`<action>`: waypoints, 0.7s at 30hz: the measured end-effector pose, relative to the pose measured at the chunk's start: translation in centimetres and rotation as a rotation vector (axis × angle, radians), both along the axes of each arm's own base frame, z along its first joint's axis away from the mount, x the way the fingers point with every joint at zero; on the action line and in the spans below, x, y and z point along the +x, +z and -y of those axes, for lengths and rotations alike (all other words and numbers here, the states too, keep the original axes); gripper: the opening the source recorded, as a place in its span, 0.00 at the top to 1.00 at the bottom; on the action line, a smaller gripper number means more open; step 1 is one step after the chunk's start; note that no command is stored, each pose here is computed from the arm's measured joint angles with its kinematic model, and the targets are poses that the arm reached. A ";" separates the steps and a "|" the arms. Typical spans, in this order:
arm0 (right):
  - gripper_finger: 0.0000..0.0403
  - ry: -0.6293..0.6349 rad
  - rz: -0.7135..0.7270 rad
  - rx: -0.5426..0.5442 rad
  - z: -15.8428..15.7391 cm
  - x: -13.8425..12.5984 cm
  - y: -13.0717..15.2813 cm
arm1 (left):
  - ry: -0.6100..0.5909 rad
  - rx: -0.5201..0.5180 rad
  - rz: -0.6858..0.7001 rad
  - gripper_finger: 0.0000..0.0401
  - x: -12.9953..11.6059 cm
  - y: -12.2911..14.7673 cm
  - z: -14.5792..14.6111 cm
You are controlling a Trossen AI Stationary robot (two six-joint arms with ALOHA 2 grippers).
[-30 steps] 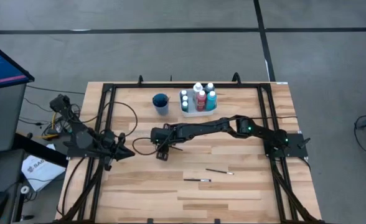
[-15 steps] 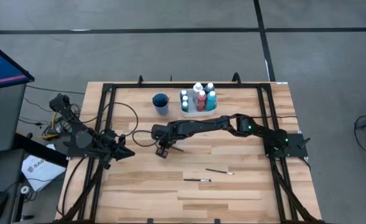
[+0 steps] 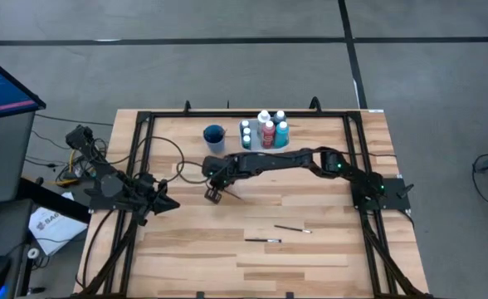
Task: Pick & Place Paint Supplies
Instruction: Put the silver and black paint brush into the blue cup
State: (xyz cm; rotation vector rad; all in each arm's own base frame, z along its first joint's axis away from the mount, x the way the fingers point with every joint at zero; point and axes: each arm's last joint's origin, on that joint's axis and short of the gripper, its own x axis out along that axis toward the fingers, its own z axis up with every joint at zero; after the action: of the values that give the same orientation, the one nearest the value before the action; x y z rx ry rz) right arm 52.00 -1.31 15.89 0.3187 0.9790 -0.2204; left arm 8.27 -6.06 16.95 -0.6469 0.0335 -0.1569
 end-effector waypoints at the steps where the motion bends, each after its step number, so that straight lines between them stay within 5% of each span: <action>1: 1.00 -0.004 0.013 0.000 0.2 0.0 0.4 | 0.000 0.000 0.000 1.00 0.0 0.0 0.0; 6: 1.00 -0.019 0.036 -0.006 0.9 -0.1 1.4 | 0.000 -0.002 0.002 1.00 0.0 0.0 0.0; 16: 1.00 -0.042 0.240 -0.102 2.9 -1.1 8.7 | 0.000 -0.006 0.006 1.00 0.0 0.1 0.0; 21: 1.00 -0.012 0.044 -0.100 3.2 -3.0 8.3 | 0.000 -0.009 0.009 1.00 0.0 0.1 0.0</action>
State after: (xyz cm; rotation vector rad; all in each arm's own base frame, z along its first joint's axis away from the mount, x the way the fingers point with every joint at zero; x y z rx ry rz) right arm 49.03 -4.52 24.16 0.2373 0.9195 -0.2712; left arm 8.27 -6.06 17.06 -0.6552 0.0245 -0.1599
